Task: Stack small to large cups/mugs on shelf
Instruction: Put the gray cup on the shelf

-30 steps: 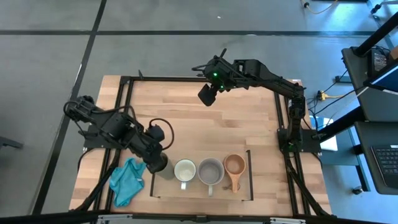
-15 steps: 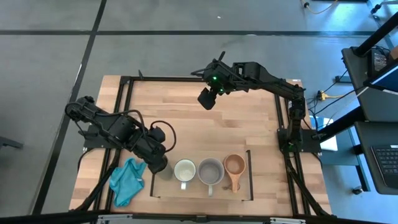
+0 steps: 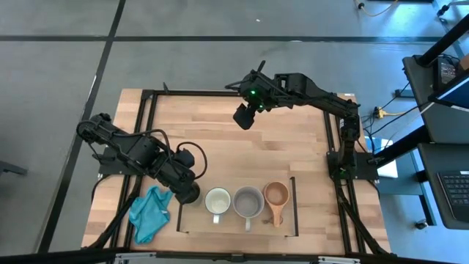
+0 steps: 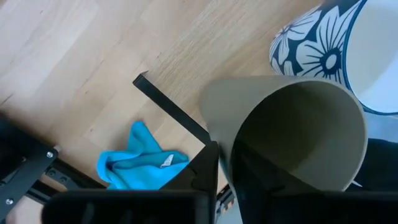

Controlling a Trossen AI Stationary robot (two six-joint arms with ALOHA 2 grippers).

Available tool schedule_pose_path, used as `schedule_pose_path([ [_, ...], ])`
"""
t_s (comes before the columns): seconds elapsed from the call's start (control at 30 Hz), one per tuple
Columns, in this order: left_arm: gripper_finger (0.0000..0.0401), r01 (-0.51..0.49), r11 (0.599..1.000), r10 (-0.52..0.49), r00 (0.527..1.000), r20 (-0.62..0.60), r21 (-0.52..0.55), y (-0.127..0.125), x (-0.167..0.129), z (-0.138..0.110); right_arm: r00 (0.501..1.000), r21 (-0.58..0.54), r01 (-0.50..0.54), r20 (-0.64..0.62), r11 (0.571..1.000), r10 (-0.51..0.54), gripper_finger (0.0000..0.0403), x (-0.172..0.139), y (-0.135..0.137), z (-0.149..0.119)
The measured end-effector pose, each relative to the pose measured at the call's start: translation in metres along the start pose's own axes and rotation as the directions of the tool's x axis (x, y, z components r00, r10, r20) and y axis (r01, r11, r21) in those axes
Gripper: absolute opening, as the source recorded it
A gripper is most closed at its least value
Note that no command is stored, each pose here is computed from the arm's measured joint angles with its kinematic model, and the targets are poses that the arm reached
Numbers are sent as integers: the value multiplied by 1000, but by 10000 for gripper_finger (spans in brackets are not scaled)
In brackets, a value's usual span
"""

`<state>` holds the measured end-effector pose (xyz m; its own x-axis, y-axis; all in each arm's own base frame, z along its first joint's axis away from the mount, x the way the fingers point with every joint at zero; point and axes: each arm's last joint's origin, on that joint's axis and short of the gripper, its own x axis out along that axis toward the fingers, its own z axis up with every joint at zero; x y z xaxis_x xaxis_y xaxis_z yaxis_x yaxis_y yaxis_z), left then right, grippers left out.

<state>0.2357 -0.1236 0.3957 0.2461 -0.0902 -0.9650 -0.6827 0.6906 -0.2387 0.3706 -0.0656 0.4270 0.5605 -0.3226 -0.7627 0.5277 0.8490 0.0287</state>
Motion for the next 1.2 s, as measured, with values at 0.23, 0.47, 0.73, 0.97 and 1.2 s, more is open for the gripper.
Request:
schedule_pose_path([
  [0.23,49,9,1000,-9,999,-30,1,0,0,-1,1000,-14,0,0,1000,0,228,0,0,0],
  [0.47,44,18,1000,-18,998,-58,7,-1,0,-3,1000,-16,0,0,1000,0,228,0,0,0],
  [0.73,44,76,997,-74,995,-65,26,-6,0,-3,1000,-15,4,1,1000,-4,228,0,-1,0],
  [0.97,44,82,996,-79,994,-77,26,-6,0,-3,1000,-15,4,1,1000,-4,228,0,-1,0],
  [1.2,44,90,996,-88,992,-89,18,-7,0,-3,1000,-14,4,1,1000,-4,228,0,-2,0],
])
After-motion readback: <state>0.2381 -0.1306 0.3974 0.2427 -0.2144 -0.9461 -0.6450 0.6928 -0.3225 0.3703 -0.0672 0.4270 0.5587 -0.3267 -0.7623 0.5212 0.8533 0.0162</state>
